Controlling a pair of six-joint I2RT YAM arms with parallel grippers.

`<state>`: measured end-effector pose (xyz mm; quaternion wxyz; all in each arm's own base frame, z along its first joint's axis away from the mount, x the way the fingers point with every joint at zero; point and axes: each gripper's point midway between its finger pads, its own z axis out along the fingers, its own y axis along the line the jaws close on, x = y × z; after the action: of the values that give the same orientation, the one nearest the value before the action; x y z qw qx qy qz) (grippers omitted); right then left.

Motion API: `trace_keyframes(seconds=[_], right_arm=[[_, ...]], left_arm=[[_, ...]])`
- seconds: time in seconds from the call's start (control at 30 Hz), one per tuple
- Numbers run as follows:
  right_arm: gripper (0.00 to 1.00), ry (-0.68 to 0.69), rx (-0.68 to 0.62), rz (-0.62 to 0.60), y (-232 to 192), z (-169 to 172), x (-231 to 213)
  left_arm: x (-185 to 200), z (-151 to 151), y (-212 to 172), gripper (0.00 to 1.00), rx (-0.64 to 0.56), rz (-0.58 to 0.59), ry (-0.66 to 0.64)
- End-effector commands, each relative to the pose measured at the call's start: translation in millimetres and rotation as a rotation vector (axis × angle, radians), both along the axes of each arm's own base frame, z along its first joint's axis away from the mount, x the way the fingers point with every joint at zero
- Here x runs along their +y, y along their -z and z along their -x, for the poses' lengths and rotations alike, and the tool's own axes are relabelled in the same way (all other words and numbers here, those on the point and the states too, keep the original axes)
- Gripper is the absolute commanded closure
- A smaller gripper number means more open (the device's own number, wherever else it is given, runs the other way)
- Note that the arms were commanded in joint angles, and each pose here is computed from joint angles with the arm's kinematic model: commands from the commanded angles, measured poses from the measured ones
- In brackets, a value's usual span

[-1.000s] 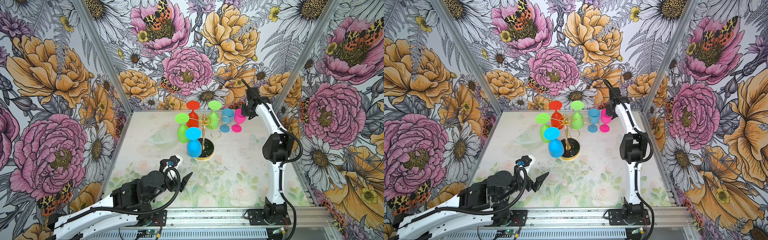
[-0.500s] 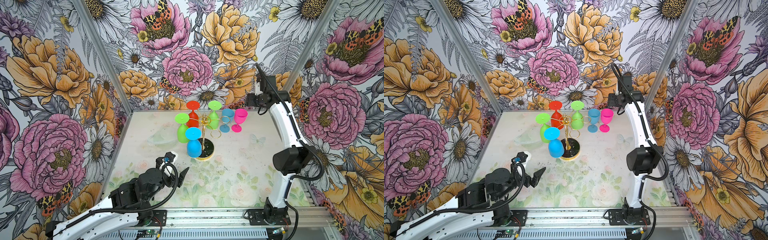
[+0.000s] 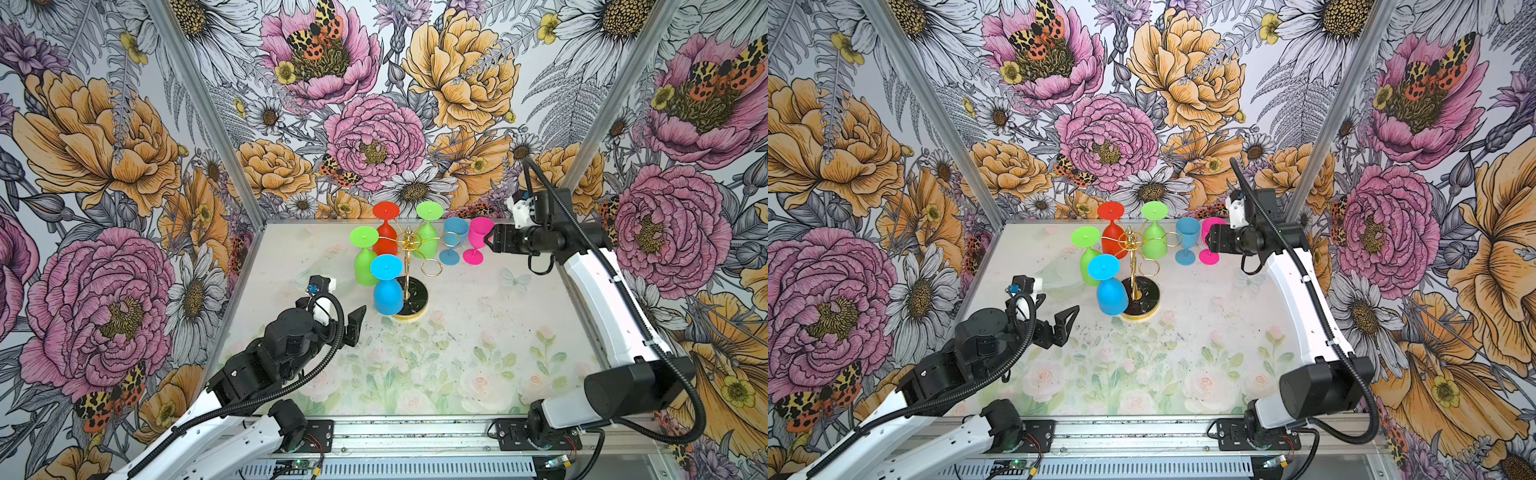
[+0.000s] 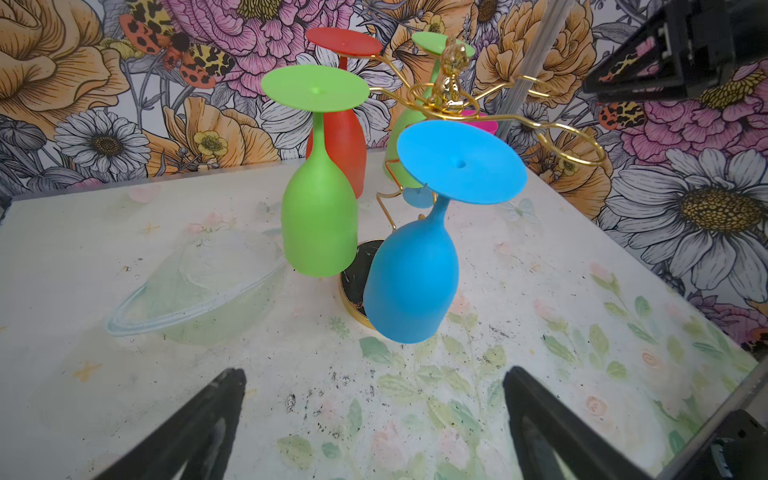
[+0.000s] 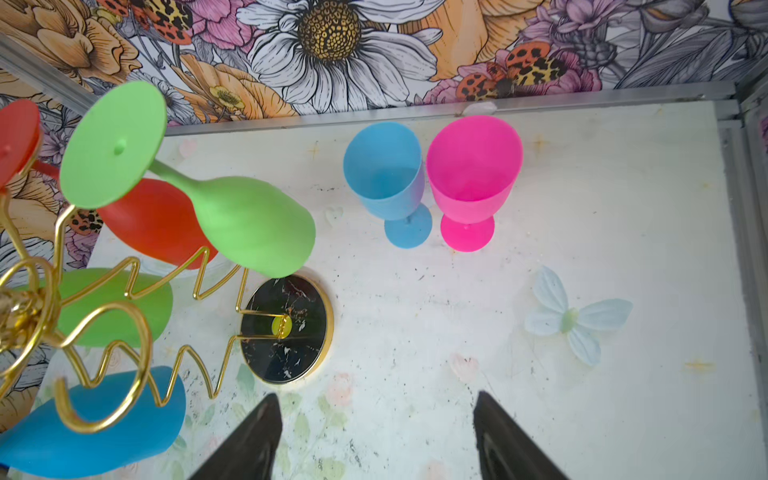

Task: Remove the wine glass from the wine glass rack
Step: 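Withdraw the right gripper while the left gripper moves toward the blue glass on the rack, then close the left gripper on the blue glass's base on the rack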

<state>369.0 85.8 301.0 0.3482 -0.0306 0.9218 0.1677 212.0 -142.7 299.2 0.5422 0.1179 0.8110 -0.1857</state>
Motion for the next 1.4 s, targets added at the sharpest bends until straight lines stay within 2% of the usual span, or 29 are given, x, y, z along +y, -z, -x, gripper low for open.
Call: trace_keyframes(seconds=[0.0,0.13,0.23,0.5,0.8,0.93,1.37], right_arm=[[0.27,-0.045,-0.095,-0.088,-15.4,19.2,13.3],[0.26,-0.096,-0.121,-0.122,4.1,46.9,19.9],[0.26,-0.128,-0.112,-0.139,19.1,61.2,23.9],[0.26,-0.191,-0.079,-0.169,38.9,77.5,34.9],[0.26,-0.186,-0.082,-0.185,47.6,83.2,36.7],[0.26,-0.184,-0.081,-0.188,48.5,84.8,36.9],[0.26,-0.179,-0.084,-0.197,49.4,89.9,36.8]], left_arm=[[-7.8,3.0,-16.9,0.01,0.054,0.117,0.048],[-13.0,-1.0,-24.1,0.03,0.126,0.227,0.078],[-17.4,-4.8,-22.7,0.09,0.195,0.293,0.087],[-35.9,-11.4,-33.3,0.13,0.296,0.394,0.132],[-48.7,-31.5,-40.2,0.30,0.413,0.552,0.101],[-50.8,-43.7,-31.5,0.39,0.514,0.642,0.077],[-53.7,-57.9,-34.1,0.53,0.548,0.759,0.090]])
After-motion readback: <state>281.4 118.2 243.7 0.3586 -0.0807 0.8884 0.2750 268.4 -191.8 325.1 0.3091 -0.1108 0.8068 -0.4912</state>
